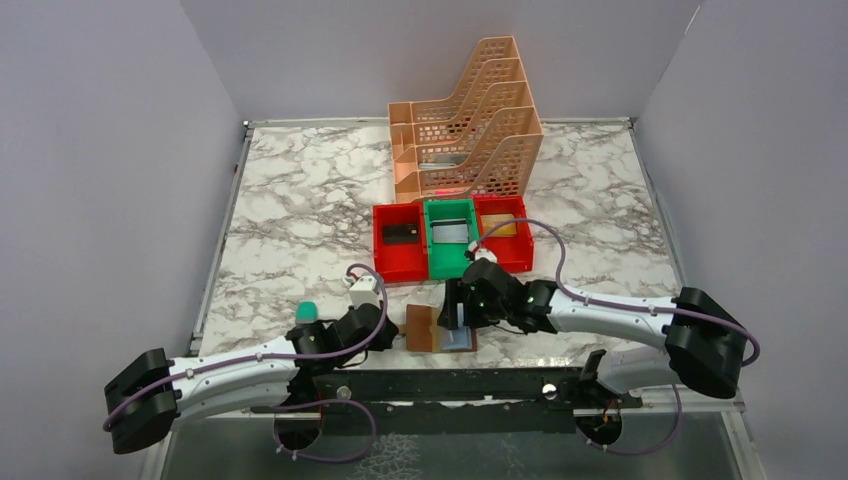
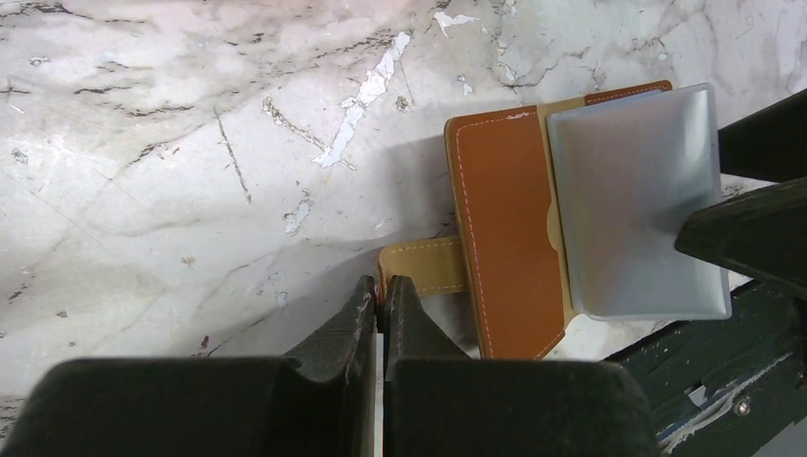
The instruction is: Take the credit cards out of the card holder
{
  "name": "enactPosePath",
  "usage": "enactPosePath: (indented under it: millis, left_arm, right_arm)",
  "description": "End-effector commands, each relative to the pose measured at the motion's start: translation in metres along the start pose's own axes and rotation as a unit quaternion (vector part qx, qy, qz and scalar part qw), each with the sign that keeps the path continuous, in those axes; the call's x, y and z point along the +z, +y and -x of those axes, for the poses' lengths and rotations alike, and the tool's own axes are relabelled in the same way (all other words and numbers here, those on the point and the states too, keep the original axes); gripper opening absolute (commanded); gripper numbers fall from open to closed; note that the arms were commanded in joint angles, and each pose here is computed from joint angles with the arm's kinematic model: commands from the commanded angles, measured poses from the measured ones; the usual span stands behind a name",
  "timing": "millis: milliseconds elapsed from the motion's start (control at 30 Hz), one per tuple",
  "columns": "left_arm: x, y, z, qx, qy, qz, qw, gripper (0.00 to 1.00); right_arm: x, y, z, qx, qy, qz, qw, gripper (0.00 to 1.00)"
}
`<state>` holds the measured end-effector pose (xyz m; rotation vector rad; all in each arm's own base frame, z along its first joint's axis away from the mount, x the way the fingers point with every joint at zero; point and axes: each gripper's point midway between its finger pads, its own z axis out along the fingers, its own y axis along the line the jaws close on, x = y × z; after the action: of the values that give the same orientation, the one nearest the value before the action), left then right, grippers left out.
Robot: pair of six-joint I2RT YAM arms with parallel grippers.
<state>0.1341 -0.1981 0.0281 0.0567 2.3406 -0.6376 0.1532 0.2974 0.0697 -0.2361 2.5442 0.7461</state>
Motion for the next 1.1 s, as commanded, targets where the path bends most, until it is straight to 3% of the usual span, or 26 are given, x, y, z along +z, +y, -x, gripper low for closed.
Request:
enactPosePath:
  millis: [0,267,900,1067]
  left_arm:
    - [0.0,-0.002,-0.005,0.006,0.009,-0.01,1.0,0.0]
    - [0.001,-0.002,-0.006,0.01,0.014,-0.008,1.0,0.0]
    - [0.001,-0.005,-0.006,0.012,0.017,-0.01,1.0,0.0]
    - [0.003,-0.003,-0.007,0.014,0.016,-0.008,1.0,0.0]
  right_arm:
    - [0.0,-0.018,-0.009,0.02,-0.01,-0.024,0.999,0.76]
    - [0.006,-0.01,-0.017,0.014,0.008,0.005,1.0,0.68]
    - [0.002,-0.016,-0.017,0.011,0.015,-0.019,1.0,0.73]
    - [0.002,-0.012,-0.018,0.008,0.019,-0.008,1.0,0.7]
